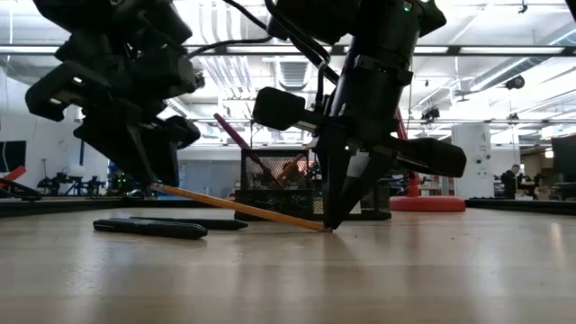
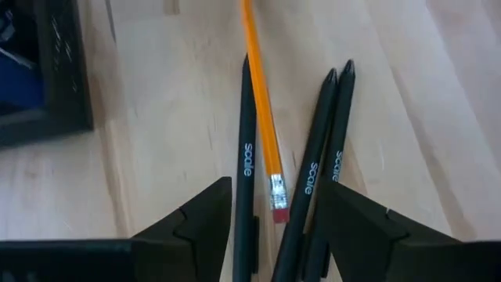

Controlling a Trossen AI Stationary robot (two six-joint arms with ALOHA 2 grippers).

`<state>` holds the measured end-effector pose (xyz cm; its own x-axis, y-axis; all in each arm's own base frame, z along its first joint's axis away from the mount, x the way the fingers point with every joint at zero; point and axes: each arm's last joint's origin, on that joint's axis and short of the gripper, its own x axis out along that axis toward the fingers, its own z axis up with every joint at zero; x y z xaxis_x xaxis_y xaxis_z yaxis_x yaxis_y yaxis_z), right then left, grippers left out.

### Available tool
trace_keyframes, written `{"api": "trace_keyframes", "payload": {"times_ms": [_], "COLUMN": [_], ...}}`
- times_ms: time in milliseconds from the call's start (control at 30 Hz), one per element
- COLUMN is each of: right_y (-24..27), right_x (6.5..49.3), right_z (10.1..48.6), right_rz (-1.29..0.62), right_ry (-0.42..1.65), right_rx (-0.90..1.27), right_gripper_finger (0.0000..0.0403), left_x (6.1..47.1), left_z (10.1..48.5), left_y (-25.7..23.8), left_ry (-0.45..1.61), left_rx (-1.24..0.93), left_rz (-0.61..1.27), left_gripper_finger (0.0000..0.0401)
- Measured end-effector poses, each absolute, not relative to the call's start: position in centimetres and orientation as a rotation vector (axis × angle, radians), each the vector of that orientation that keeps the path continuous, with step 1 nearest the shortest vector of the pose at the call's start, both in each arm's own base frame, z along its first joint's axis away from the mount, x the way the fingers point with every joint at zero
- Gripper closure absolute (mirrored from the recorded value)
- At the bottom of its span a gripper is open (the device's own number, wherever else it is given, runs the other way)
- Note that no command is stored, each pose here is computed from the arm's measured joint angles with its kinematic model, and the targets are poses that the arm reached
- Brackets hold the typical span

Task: Pick and place office supplies into organizer
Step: Put the orange pencil into the black desk organizer

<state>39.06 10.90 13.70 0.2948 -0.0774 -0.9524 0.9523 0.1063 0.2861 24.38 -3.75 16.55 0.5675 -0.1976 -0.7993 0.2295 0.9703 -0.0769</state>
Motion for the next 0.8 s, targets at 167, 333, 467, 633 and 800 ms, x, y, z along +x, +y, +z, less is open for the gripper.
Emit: {"api": "trace_keyframes", "payload": {"times_ms": [167,333,467,633,800], "right_y": [10.9,10.9,10.9,10.9,10.9], "right_x": [39.1,39.1,39.1,39.1,39.1], "right_z": [13.7,13.7,13.7,13.7,13.7], "right_rz": [-0.971,-0.97,-0.969,-0.968,-0.967], "right_ry": [0.966,0.966,0.967,0.966,0.966], "right_rx": [1.205,1.207,1.206,1.207,1.207], "right_gripper_finger": [0.0394,0.0394,0.0394,0.0394,0.0394], "left_x": [24.5,24.7,24.7,24.5,24.5], "left_z": [15.6,14.6,14.9,16.1,16.0], "left_y": [-3.8,-3.8,-3.8,-3.8,-3.8], "left_ry": [0.986,1.026,1.014,0.966,0.97], "left_rx": [0.017,0.016,0.013,-0.007,-0.008], "left_rz": [-0.238,-0.235,-0.234,-0.225,-0.224], "left_gripper_finger": [0.0236,0.0274,0.0304,0.0318,0.0319]}}
